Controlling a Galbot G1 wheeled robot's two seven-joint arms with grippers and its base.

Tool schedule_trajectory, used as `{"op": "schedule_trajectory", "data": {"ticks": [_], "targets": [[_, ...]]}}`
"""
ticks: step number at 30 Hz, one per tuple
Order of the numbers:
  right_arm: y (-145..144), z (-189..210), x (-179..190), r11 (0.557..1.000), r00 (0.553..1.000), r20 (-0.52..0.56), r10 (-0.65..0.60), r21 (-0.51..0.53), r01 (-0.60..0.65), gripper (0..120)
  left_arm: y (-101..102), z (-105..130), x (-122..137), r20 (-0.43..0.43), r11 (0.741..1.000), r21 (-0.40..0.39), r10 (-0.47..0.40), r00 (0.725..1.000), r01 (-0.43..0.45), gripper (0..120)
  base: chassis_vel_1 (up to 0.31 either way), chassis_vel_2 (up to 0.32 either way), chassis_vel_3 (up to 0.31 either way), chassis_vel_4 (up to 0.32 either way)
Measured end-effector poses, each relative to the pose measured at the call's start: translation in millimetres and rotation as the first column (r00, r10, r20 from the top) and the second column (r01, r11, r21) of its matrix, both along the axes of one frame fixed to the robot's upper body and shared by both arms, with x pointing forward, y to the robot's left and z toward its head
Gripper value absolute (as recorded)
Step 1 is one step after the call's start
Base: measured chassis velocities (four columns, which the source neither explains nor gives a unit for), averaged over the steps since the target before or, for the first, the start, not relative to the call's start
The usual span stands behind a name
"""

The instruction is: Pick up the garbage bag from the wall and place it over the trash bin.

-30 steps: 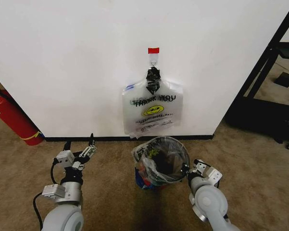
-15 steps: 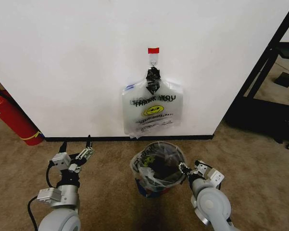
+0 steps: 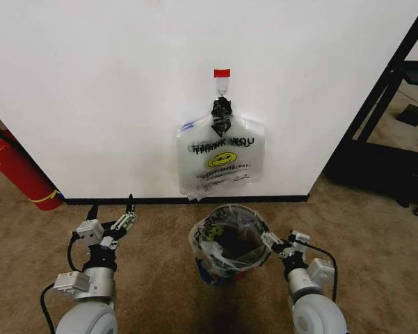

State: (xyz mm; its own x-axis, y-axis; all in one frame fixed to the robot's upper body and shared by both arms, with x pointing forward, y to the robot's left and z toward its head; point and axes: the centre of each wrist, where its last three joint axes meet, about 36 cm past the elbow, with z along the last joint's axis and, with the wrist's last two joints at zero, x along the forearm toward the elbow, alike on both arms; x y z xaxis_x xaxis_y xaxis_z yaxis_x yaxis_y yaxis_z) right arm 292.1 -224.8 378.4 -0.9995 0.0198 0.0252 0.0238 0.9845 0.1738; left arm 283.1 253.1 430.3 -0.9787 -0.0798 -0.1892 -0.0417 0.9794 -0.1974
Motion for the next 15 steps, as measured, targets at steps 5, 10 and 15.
{"op": "schedule_trajectory", "data": {"ticks": [5, 10, 15], "targets": [[-8.3, -2.0, -28.3, 0.994, 0.991, 0.135, -0.014, -0.110, 0.029, 100, 1.6, -7.7, -3.2, 0.001, 1.000, 0.021, -0.011, 1.000, 0.011, 100, 0.000, 0.000, 0.000, 0.000], [-1.4, 4.7, -61.9, 0.984, 0.976, 0.215, -0.025, -0.168, 0.062, 100, -1.8, -14.7, -4.5, 0.002, 0.999, 0.024, -0.024, 1.000, 0.024, 100, 0.000, 0.000, 0.000, 0.000], [11.1, 25.8, -86.4, 0.987, 0.965, 0.257, -0.044, -0.140, 0.082, 100, -6.7, -19.1, -5.0, 0.024, 1.000, 0.022, -0.015, 1.000, 0.014, 100, 0.000, 0.000, 0.000, 0.000]]}}
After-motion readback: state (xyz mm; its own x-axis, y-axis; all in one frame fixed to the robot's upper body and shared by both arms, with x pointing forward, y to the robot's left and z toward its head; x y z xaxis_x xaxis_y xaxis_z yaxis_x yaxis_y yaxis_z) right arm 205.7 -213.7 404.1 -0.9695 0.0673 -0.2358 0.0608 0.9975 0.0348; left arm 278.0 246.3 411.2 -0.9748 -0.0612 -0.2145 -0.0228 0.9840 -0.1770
